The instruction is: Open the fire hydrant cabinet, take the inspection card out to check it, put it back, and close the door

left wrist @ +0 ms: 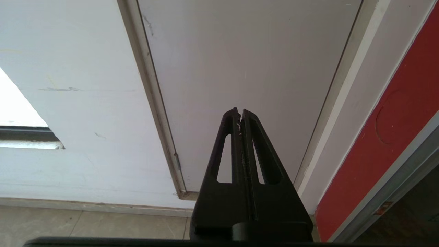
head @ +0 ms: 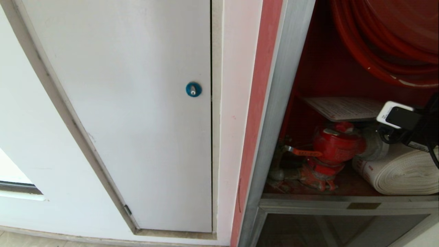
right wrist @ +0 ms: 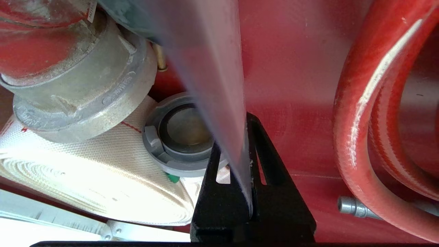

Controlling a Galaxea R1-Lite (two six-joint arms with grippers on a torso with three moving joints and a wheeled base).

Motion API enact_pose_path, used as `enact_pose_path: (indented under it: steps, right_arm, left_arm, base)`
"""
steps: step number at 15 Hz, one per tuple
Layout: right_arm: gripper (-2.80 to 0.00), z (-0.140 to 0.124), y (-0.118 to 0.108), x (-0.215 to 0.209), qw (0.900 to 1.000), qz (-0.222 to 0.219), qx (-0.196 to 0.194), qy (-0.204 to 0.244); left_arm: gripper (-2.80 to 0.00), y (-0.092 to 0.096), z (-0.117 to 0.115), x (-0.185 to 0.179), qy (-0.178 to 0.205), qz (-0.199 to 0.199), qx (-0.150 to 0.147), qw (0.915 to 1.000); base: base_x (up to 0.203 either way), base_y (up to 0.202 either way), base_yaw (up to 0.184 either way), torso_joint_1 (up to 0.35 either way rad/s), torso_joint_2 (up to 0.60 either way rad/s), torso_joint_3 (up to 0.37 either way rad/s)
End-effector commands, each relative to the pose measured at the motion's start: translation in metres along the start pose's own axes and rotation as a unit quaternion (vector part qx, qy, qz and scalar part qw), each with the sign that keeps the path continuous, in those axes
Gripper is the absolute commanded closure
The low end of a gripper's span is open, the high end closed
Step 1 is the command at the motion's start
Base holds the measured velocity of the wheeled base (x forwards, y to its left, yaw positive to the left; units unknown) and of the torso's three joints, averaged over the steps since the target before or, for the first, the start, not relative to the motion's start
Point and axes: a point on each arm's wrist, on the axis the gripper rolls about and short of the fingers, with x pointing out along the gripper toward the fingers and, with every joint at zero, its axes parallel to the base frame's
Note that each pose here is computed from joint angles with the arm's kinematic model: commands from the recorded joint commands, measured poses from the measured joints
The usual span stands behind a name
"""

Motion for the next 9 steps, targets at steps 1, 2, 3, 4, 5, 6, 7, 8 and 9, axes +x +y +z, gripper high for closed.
enact_pose_path:
  steps: [1,2,3,4,5,6,7,8,9]
  right_arm:
    - [0.00,0.000,-0.001,-0.002,1.000,-0.004,-0.003,-0.001]
    - [0.00,0.000,-0.003,-0.004,1.000,-0.007,-0.002,-0.001]
    - [0.00,-0.001,-0.002,-0.006,1.000,-0.007,-0.002,-0.001]
    - [0.00,-0.002,-0.001,-0.009,1.000,-0.007,-0.002,-0.001]
    - [0.00,-0.003,-0.001,-0.013,1.000,-0.008,-0.002,-0.001]
    - [0.00,-0.004,0.000,-0.017,1.000,-0.008,-0.002,-0.001]
    - [0.00,-0.005,0.000,-0.021,1.000,-0.011,-0.001,-0.001]
    - [0.00,-0.006,-0.001,-0.026,1.000,-0.014,0.000,-0.002]
    - [0.00,-0.007,-0.001,-0.031,1.000,-0.017,0.000,-0.004]
  left_arm:
    - [0.00,0.000,-0.006,0.001,0.010,0.000,0.000,0.9999]
    - [0.00,0.000,-0.006,0.001,0.010,0.000,0.000,0.9999]
    - [0.00,0.000,-0.006,0.001,0.010,0.001,0.000,0.9999]
    - [0.00,0.000,-0.006,0.001,0.010,0.000,0.000,0.9999]
    - [0.00,0.000,-0.006,0.001,0.010,0.000,0.000,0.9999]
    - [0.00,0.000,-0.006,0.001,0.010,0.000,0.000,0.9999]
    - [0.00,0.000,-0.006,0.001,0.010,0.000,0.000,0.9999]
    - [0.00,0.000,-0.006,0.001,0.010,0.001,0.000,0.9999]
    - [0.00,0.000,-0.006,0.001,0.010,0.001,0.000,0.9999]
  base:
    - [0.000,0.000,0.000,0.000,0.00,0.000]
    - [0.000,0.000,0.000,0.000,0.00,0.000]
    - [0.000,0.000,0.000,0.000,0.00,0.000]
    - [0.000,0.000,0.000,0.000,0.00,0.000]
    - [0.000,0.000,0.000,0.000,0.00,0.000]
    - [0.000,0.000,0.000,0.000,0.00,0.000]
    - [0.000,0.000,0.000,0.000,0.00,0.000]
    - [0.000,0.000,0.000,0.000,0.00,0.000]
    - [0.000,0.000,0.000,0.000,0.00,0.000]
